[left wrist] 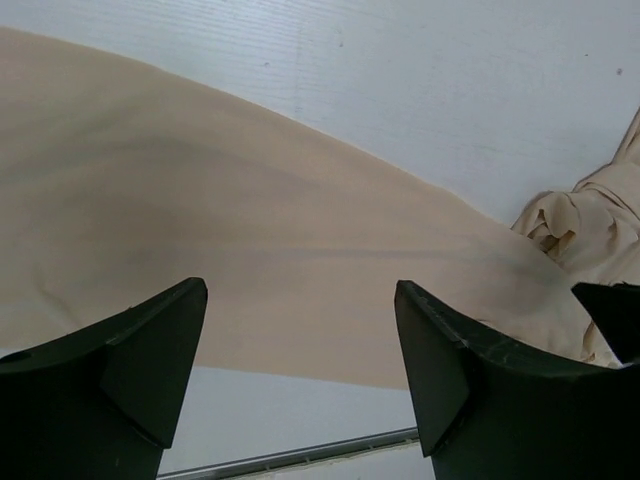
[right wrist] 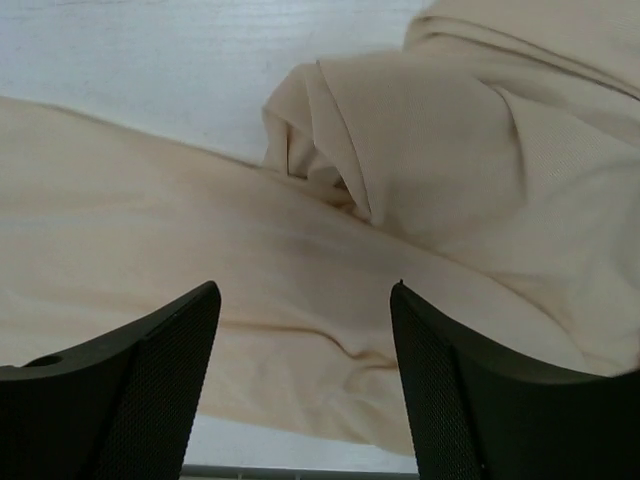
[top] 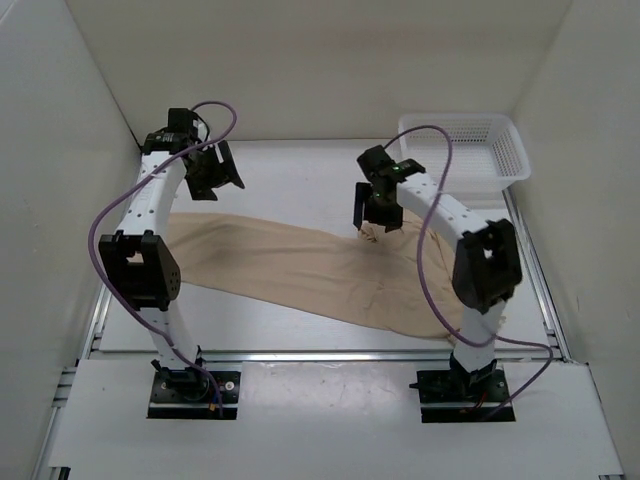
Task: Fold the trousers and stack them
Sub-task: Flatten the trousers out
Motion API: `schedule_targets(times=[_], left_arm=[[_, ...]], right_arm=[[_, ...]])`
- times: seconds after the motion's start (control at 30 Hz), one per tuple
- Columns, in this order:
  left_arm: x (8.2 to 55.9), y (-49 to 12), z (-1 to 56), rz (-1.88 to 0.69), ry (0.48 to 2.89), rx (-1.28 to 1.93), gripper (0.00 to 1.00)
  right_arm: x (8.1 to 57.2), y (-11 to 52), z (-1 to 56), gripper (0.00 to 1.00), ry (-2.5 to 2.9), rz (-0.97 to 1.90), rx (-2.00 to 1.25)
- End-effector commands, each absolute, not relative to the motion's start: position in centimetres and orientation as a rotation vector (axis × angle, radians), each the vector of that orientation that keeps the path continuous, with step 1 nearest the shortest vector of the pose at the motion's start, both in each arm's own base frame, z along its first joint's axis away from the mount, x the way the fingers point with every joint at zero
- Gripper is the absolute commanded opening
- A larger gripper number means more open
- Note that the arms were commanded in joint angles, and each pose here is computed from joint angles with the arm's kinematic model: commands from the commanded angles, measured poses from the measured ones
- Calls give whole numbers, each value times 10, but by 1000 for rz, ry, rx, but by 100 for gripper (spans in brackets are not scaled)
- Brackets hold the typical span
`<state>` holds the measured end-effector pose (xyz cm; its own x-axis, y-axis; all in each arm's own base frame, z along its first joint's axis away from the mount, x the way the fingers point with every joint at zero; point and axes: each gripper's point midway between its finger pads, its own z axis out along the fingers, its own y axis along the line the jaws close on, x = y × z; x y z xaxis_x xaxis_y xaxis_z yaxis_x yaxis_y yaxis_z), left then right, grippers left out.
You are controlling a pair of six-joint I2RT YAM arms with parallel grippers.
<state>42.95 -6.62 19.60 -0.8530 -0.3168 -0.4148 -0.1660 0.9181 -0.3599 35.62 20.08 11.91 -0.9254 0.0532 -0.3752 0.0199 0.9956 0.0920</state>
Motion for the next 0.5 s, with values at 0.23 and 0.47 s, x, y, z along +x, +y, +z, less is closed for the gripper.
schedule_targets(times=[0.23,0.47], left_arm=[[413,-58,195,-410,2602,-354,87],[413,-60,197,-425,2594,-347,87]], right_arm=[[426,202,60,62,2742,-106,73],[441,204,47,11,2755,-114,85]])
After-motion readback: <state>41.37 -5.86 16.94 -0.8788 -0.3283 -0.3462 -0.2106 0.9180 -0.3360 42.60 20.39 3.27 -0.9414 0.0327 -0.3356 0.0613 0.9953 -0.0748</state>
